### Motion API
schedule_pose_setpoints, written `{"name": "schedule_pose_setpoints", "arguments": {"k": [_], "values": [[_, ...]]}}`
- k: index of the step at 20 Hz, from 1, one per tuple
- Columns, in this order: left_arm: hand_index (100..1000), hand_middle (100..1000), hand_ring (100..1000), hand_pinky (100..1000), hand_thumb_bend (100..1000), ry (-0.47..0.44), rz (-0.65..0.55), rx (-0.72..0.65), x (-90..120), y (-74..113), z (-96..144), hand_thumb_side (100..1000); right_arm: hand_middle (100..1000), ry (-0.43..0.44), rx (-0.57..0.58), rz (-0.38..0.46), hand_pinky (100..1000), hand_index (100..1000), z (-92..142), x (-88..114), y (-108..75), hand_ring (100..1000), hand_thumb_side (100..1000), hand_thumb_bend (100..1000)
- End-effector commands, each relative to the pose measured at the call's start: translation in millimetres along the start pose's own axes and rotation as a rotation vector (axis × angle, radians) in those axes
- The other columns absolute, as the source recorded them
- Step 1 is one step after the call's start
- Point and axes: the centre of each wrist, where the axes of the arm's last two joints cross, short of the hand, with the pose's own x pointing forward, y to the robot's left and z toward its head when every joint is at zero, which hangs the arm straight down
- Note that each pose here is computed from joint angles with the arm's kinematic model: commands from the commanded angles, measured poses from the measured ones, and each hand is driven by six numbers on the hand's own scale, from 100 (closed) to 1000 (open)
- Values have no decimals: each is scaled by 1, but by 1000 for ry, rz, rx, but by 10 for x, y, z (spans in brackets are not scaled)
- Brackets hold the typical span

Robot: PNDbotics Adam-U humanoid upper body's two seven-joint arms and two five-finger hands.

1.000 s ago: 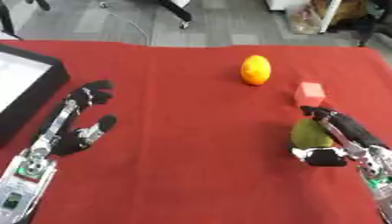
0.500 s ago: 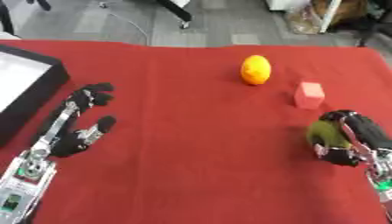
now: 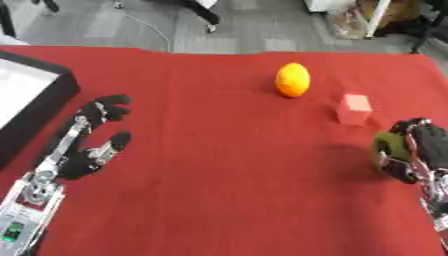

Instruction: Pick up the objects with one hand, pass them to the other hand, and then place them into the box on the other side of the table.

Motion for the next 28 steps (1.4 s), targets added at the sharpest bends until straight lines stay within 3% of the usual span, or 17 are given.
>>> {"name": "schedule_pose_setpoints", "arguments": {"k": [1, 8, 13, 17, 22, 28], "values": [[910, 824, 797, 814, 518, -6, -11, 13, 17, 42, -15, 739, 247, -27, -89, 18, 631, 347, -70, 78, -193, 464, 100, 100], [911, 825, 801, 815, 518, 20, -22, -1, -51, 29, -13, 741, 230, -133, -198, -177, 575, 342, -99, 499, -596, 446, 100, 100], [904, 825, 803, 810, 507, 31, -43, -39, -103, -12, -63, 736, 230, -295, -309, -378, 561, 343, -52, 1008, -1086, 446, 100, 100], [902, 824, 802, 810, 493, 16, -68, -82, -104, -62, -158, 736, 232, -439, -331, -526, 556, 344, 30, 1412, -1366, 448, 100, 100], [898, 818, 797, 806, 472, -25, -76, -133, -64, -166, -340, 726, 232, -635, -259, -674, 550, 345, 133, 1922, -1460, 446, 100, 100], [890, 805, 788, 804, 495, -91, -66, -165, 19, -293, -558, 680, 230, -767, -138, -759, 542, 344, 243, 2343, -1396, 443, 100, 100]]}}
